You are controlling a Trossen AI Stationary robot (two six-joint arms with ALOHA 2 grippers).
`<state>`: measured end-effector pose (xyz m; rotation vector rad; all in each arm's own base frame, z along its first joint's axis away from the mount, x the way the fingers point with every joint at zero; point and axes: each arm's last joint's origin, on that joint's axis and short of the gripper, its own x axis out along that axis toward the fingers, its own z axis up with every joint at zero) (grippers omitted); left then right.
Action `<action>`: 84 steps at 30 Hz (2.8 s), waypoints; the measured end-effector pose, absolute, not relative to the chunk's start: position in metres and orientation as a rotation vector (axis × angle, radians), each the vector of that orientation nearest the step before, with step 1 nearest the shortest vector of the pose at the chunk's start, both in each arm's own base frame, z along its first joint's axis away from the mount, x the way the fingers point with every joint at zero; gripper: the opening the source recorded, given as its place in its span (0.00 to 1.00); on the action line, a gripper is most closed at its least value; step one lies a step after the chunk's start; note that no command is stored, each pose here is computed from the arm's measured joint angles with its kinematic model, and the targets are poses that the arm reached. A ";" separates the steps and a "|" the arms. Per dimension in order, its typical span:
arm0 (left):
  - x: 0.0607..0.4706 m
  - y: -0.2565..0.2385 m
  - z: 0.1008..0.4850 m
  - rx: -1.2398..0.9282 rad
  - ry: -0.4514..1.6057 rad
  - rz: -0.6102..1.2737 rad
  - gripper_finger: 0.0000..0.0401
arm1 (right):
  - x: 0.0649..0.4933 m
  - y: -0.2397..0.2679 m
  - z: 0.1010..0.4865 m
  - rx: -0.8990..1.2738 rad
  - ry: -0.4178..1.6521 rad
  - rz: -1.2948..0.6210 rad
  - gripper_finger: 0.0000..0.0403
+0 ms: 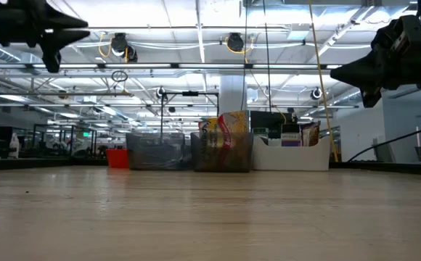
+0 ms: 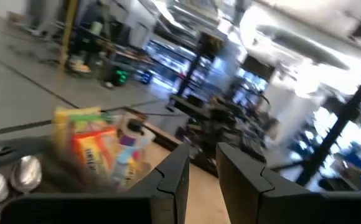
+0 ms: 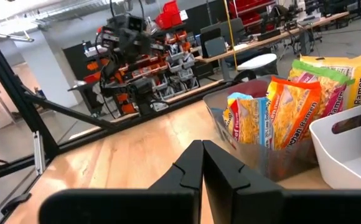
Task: Pick & Place Food Item
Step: Return to Home Position
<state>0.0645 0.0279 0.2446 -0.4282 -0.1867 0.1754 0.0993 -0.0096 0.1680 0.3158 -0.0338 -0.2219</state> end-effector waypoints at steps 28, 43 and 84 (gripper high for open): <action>0.079 0.045 0.197 -0.436 -0.189 0.427 0.21 | 0.099 -0.010 0.172 0.322 -0.076 -0.217 0.01; 0.084 0.046 0.173 -0.546 -0.090 0.401 0.21 | 0.099 -0.010 0.172 0.322 -0.076 -0.217 0.01; 0.086 0.047 0.170 -0.513 -0.051 0.410 0.21 | 0.099 -0.010 0.172 0.322 -0.075 -0.217 0.01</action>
